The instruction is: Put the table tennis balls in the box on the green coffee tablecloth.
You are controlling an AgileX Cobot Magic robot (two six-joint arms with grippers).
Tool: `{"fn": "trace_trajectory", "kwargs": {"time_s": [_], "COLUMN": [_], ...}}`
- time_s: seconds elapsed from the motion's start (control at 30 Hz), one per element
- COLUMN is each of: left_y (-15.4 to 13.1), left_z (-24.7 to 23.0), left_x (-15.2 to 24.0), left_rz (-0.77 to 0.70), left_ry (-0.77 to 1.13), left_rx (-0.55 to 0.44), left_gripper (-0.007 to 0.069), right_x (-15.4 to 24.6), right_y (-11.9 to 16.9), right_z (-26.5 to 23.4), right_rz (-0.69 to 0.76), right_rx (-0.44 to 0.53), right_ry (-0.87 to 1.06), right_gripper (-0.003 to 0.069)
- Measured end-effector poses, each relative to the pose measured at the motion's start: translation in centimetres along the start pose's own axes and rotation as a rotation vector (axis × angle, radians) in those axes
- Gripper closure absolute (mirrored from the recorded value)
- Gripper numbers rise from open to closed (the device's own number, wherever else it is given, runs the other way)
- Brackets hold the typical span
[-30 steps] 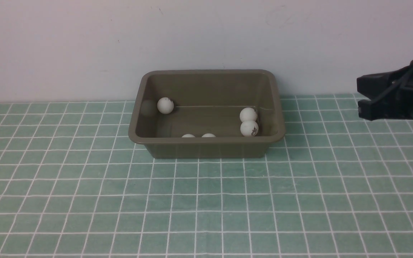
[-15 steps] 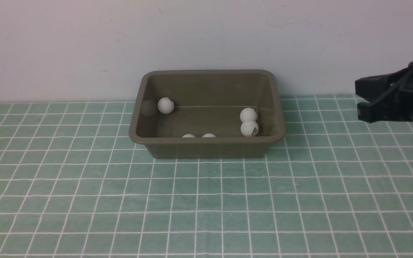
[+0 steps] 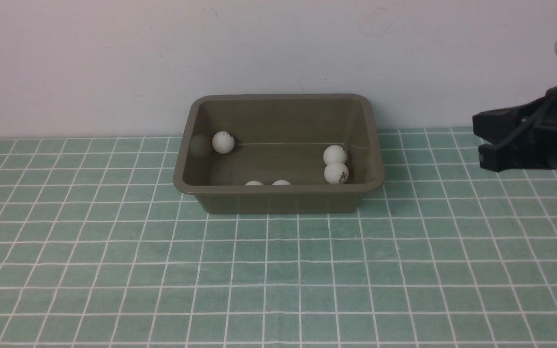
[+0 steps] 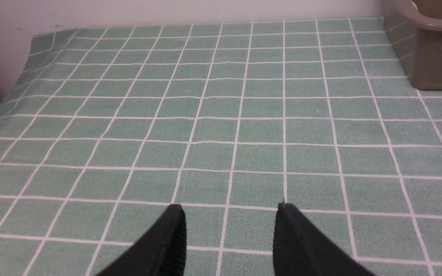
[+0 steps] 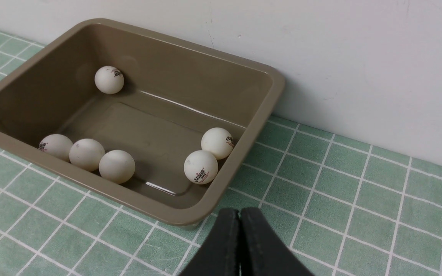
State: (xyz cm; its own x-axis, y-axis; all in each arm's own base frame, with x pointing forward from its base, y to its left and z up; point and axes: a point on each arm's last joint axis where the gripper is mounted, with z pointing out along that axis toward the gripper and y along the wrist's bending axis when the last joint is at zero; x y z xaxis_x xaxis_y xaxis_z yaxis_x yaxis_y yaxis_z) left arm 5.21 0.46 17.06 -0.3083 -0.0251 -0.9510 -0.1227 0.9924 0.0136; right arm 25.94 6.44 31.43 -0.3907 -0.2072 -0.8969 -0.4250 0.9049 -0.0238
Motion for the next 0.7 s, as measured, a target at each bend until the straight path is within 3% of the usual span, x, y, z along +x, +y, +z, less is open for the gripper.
{"fn": "trace_trajectory", "kwargs": {"time_s": [0.7], "left_y": [0.0], "left_z": [0.0], "left_x": [0.0], "left_rz": [0.0], "left_ry": [0.0], "left_rx": [0.0], "left_gripper": [0.0337], "right_x": [-0.14], "right_y": [-0.25], "right_z": [0.0], "right_rz": [-0.024], "right_rx": [0.027], "right_ry": [-0.015], "right_gripper": [0.0675]}}
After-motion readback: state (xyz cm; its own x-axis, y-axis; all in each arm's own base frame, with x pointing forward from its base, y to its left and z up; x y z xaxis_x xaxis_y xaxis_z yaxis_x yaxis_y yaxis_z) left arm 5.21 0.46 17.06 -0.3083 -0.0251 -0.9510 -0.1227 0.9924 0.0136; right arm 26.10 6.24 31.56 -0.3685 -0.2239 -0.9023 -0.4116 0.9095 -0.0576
